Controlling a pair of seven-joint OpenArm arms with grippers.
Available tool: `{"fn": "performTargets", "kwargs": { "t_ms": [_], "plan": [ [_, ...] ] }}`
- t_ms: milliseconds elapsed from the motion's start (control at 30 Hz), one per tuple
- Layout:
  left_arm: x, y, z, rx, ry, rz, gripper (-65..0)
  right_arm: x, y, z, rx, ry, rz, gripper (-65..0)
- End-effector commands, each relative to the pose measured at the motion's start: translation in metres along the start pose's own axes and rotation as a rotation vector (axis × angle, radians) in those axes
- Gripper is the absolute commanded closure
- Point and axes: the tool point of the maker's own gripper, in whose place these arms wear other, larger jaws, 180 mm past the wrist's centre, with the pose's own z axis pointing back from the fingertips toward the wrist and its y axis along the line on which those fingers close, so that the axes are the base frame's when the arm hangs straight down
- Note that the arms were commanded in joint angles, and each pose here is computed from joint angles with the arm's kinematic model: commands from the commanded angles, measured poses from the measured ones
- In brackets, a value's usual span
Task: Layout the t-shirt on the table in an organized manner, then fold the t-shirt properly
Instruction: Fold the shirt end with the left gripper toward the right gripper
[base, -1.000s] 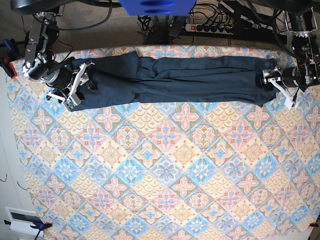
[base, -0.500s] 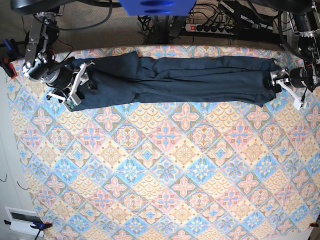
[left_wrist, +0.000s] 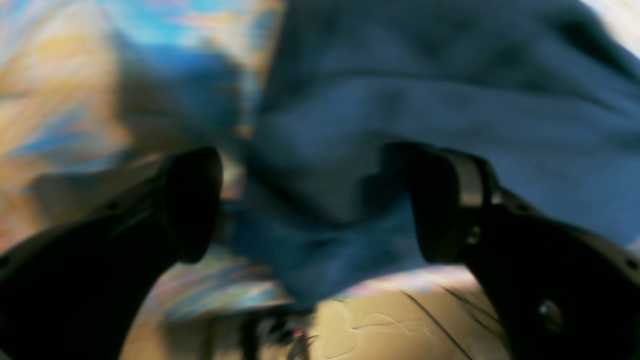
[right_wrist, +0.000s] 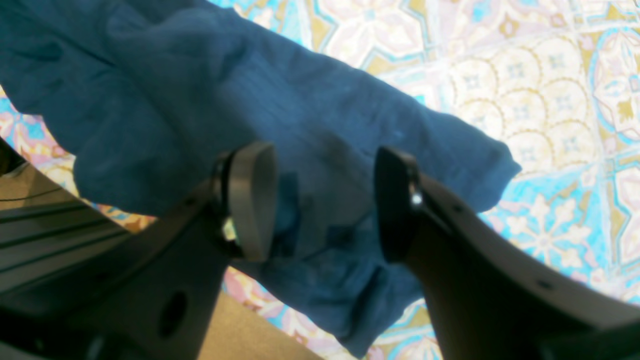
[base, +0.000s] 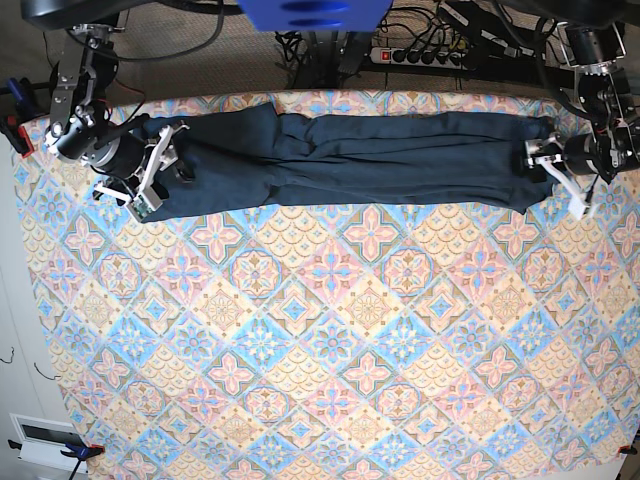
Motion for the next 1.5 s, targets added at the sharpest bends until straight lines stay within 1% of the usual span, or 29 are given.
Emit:
{"fn": "performTargets", "kwargs": {
  "t_ms": [0,67,133,167,233,300,400,433,533,600,667,733,833,900,1000,1067,1133,1267,1400,1467],
  "plan": [
    [0.003,-0.006,0.003,-0.031,-0.006,-0.014,-47.2,0.012,-0.003,0.005,-0.009,-0.040,0.023,-30.0],
    [0.007,-0.008,0.007,-0.056,-0.019,-0.026,-36.2,0.012,-0.003,0.005,-0.007,-0.040,0.024,-30.0],
    [0.009,-0.009,0.008,-0.061,-0.024,-0.028,-24.3,0.012,-0.003,0.005,-0.007,-0.040,0.024,-30.0],
    [0.011,-0.008,0.010,-0.059,-0.030,-0.027,-19.7,0.012,-0.003,0.005,-0.007,-0.040,0.024,-30.0],
    [0.015,-0.007,0.010,-0.057,-0.052,-0.026,-13.6,0.012,-0.003,0.005,-0.007,-0.040,0.024,-30.0],
    [0.020,-0.002,0.015,-0.043,-0.082,-0.017,-9.4,0.012,-0.003,0.005,-0.007,-0.040,0.024,-30.0],
    [0.033,0.023,0.036,0.015,-0.151,0.037,-0.9,0.012,-0.004,0.006,-0.012,-0.041,0.022,-30.0],
    [0.036,0.031,0.041,0.041,-0.167,0.046,0.0,0.012,-0.005,0.006,-0.014,-0.040,0.023,-30.0],
    [0.038,0.061,0.057,0.167,-0.181,0.055,0.0,0.012,-0.005,0.006,-0.014,-0.040,0.023,-30.0],
    [0.049,0.072,0.067,0.225,-0.209,0.056,0.0,0.012,-0.004,0.006,-0.009,-0.040,0.024,-30.0],
    [0.052,0.076,0.071,0.253,-0.213,0.052,0.0,0.012,-0.003,0.005,-0.008,-0.039,0.025,-30.0],
    [0.056,0.071,0.073,0.247,-0.221,0.034,0.0,0.013,-0.003,0.005,-0.009,-0.042,0.026,-30.0],
    [0.057,0.044,0.079,0.207,-0.239,-0.030,0.0,0.019,-0.006,0.006,-0.016,-0.055,0.032,-30.0],
    [0.058,0.014,0.080,0.151,-0.286,-0.079,0.0,0.019,-0.008,0.006,-0.019,-0.055,0.030,-30.0],
    [0.047,-0.026,0.078,0.093,-0.327,-0.132,0.0,0.019,-0.009,0.007,-0.023,-0.056,0.028,-30.0],
    [0.040,-0.047,0.077,0.063,-0.349,-0.145,0.0,0.020,-0.009,0.007,-0.024,-0.057,0.029,-30.0],
    [0.033,-0.060,0.070,0.029,-0.356,-0.127,0.0,0.020,-0.008,0.006,-0.021,-0.057,0.030,-30.0],
    [0.019,-0.088,0.048,-0.053,-0.313,-0.125,0.0,0.024,-0.011,0.007,-0.029,-0.068,0.034,-30.0],
    [0.007,-0.108,0.033,-0.113,-0.286,-0.107,0.0,0.025,-0.012,0.007,-0.029,-0.068,0.033,-30.0],
    [0.001,-0.125,0.024,-0.157,-0.267,-0.114,0.0,0.024,-0.012,0.007,-0.030,-0.067,0.034,-30.0]
  ]
}}
